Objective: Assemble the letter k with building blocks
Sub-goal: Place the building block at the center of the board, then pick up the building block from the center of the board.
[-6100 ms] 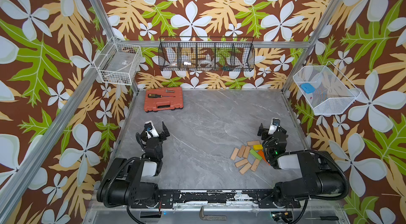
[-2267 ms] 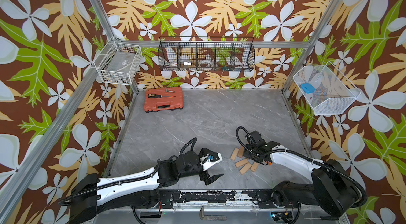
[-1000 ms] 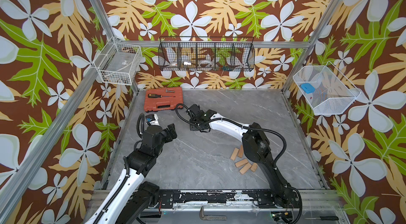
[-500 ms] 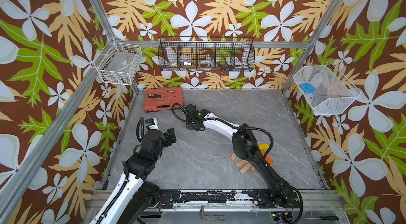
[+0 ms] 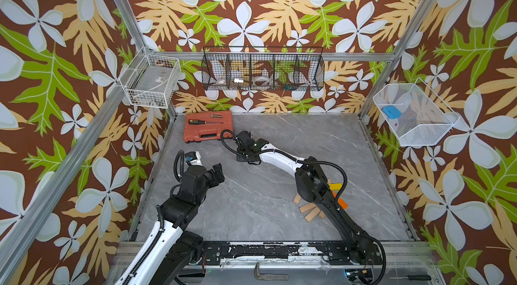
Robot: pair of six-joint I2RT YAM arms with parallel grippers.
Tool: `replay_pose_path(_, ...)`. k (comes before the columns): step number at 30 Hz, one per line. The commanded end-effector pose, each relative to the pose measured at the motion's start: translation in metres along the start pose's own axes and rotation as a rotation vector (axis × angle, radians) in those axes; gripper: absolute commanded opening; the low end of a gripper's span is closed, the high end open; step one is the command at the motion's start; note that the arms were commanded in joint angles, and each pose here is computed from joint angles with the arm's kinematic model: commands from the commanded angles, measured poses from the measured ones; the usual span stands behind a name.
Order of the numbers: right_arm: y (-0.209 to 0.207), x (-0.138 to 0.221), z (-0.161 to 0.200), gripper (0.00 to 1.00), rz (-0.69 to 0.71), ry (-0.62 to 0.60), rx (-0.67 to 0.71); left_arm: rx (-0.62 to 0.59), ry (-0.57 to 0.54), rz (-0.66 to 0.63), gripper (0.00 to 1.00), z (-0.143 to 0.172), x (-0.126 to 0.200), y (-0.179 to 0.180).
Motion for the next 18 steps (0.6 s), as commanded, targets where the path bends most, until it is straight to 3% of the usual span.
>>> replay_pose_path(1,-0.009,-0.002,0.018,0.48,0.029,0.094,-0.013,-0.005,-0.017,-0.006,0.91,-0.002,0.000,0.001)
replay_pose_path(6,0.000,0.018,0.005,0.57,-0.022,0.068,-0.016,-0.007,-0.014,-0.004,0.91,-0.001,-0.001,0.001)
replay_pose_path(9,0.008,0.049,-0.015,0.59,-0.064,0.017,-0.013,-0.007,-0.007,0.009,0.91,0.000,-0.002,-0.001)
replay_pose_path(13,-0.004,0.106,-0.041,0.60,-0.080,-0.060,-0.013,0.002,0.021,0.101,0.85,-0.003,-0.001,-0.017)
replay_pose_path(18,-0.053,0.186,-0.056,0.61,-0.055,-0.190,-0.027,0.037,0.107,0.255,0.77,-0.001,-0.006,-0.045)
Point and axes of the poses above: each gripper's point midway between its finger pads, its own x axis back along the fingers, its own y axis along the line the jaws close on, z = x × y, the point moved 5 cm from there along x, back along the fingers, and after that the axes turned 2 degrees about x, right-handed, at the moved point
